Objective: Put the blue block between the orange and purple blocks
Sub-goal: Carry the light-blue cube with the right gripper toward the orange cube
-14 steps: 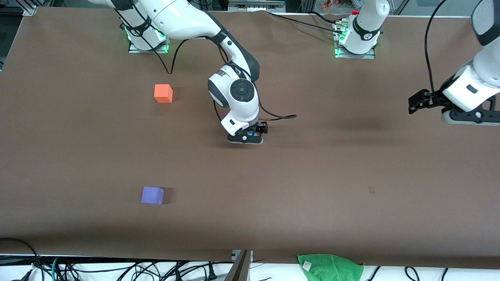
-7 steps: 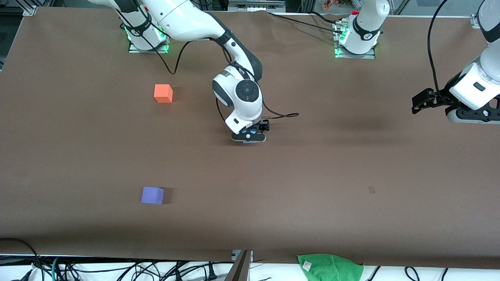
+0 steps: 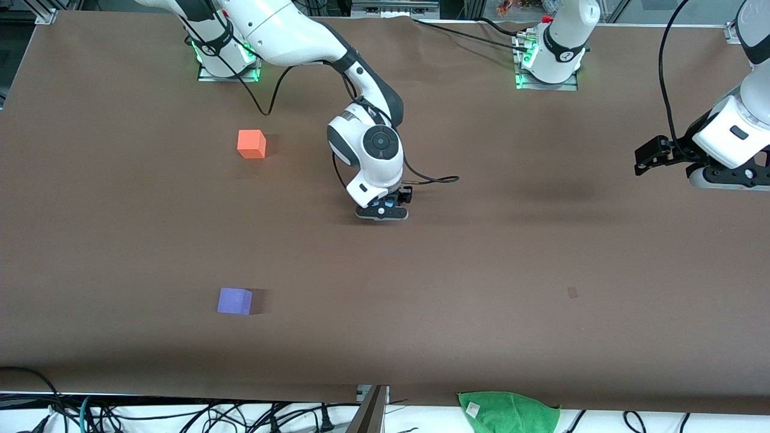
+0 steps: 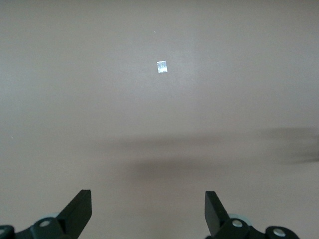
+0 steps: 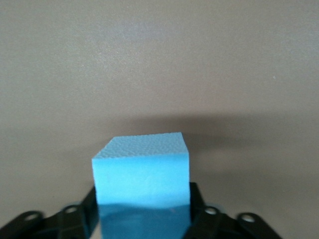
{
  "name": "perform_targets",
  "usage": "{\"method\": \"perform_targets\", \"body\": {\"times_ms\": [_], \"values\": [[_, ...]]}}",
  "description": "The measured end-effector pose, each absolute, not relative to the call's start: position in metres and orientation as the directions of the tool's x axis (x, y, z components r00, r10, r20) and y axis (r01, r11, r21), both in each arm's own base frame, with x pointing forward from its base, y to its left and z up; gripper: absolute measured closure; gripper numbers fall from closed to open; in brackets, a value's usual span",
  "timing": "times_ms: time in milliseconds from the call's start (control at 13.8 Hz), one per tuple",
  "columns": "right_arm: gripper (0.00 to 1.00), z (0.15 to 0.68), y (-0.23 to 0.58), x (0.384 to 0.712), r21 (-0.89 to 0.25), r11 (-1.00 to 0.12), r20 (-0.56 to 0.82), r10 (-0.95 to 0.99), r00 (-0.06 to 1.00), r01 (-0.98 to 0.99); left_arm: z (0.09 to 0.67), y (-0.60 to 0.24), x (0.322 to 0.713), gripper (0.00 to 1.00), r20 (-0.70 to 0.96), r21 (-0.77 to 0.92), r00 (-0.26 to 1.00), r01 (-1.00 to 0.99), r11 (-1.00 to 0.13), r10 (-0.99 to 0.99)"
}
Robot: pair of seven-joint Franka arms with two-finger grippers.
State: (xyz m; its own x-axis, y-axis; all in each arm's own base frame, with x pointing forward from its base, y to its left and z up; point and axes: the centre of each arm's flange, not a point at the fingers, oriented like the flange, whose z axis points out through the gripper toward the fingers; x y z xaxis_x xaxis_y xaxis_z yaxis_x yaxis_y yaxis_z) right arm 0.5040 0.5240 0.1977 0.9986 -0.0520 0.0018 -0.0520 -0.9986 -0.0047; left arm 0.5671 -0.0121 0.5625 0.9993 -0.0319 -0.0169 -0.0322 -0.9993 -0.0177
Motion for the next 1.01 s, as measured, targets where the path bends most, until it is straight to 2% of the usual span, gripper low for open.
{"method": "perform_targets", "body": {"times_ms": [72, 289, 434, 796, 1013], "values": [[0.42, 0.199, 0.524, 0.505, -0.006, -0.999, 0.004, -0.052, 0.999, -0.052, 0.563, -0.013, 0.567, 0.00, -0.017, -0.018, 0.999, -0.034, -0.999, -0.034], [0.42, 0.213, 0.520, 0.517, -0.015, -0.998, 0.026, -0.064, 0.998, -0.064, 0.562, -0.015, 0.567, 0.00, -0.019, -0.018, 0.999, -0.037, -0.999, -0.037], [0.42, 0.240, 0.502, 0.536, 0.013, -0.998, 0.025, -0.062, 0.998, -0.063, 0.562, -0.015, 0.567, 0.00, -0.020, -0.018, 0.999, -0.038, -0.999, -0.038], [0.42, 0.334, 0.383, 0.591, 0.152, -0.988, -0.084, -0.008, 0.996, 0.005, 0.562, -0.017, 0.567, 0.00, -0.021, -0.018, 0.999, -0.042, -0.999, -0.041], [0.42, 0.357, 0.297, 0.618, 0.170, -0.985, -0.102, 0.021, 0.995, 0.038, 0.561, -0.018, 0.567, 0.00, -0.022, -0.018, 0.999, -0.043, -0.999, -0.042]]}}
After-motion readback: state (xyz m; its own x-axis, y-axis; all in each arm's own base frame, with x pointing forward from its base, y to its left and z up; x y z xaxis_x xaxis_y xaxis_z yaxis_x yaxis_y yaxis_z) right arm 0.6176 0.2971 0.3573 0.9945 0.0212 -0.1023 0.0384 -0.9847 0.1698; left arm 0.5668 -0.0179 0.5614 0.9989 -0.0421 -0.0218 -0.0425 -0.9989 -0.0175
